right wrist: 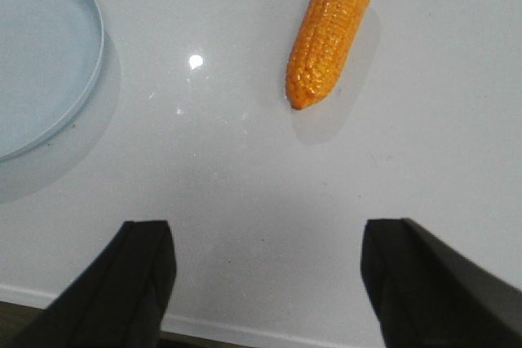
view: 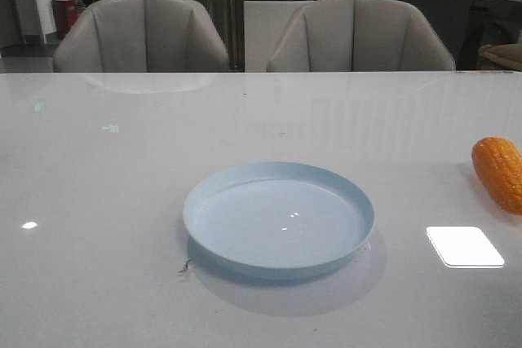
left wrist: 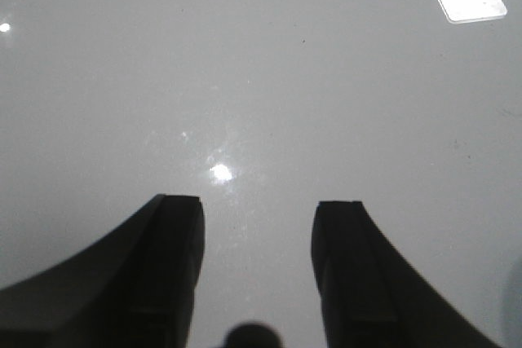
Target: Place corn on plate with both arms
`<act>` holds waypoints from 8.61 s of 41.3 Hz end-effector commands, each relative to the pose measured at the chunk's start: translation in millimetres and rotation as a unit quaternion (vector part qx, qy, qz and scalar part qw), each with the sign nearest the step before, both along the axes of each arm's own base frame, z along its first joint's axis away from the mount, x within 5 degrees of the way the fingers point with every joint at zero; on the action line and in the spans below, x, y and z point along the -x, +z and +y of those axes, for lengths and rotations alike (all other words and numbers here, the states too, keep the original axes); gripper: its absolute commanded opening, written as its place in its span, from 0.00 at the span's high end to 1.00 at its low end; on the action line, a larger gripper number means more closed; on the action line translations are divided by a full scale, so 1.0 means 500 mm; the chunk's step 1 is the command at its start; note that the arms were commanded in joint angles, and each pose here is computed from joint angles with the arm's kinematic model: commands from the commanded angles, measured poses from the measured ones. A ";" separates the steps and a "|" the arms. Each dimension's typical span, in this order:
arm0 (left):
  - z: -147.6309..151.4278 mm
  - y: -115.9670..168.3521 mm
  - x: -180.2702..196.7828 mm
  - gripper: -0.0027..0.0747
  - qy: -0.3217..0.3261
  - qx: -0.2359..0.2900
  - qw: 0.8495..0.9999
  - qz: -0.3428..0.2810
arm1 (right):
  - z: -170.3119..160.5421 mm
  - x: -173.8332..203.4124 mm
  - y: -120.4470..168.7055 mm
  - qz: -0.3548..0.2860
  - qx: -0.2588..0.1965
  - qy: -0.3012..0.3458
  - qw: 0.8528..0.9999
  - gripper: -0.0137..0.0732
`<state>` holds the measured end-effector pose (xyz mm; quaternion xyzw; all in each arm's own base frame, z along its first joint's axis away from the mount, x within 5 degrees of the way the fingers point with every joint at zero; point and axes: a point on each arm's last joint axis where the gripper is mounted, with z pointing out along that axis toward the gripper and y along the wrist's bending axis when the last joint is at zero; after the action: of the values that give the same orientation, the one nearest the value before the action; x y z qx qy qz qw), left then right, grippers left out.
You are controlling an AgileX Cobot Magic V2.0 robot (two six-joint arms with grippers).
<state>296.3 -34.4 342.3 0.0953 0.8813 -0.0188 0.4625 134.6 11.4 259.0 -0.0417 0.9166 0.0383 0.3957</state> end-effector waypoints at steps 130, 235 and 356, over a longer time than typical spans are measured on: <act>0.027 -0.095 0.234 0.47 0.021 0.035 0.995 -0.094 | 0.038 -0.573 0.042 0.176 0.031 0.081 0.981 0.80; 0.027 -0.096 0.235 0.47 0.021 0.035 0.995 -0.090 | 0.398 -0.493 0.182 0.115 0.144 0.429 0.884 0.29; 0.028 -0.089 0.230 0.47 0.024 0.037 0.991 -0.124 | -0.021 0.054 0.100 -0.096 0.042 0.012 0.994 0.29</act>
<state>178.7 -20.9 282.2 0.0720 0.8475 -0.0241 0.5254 104.0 1.7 295.4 -0.0804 0.8956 0.0055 0.4374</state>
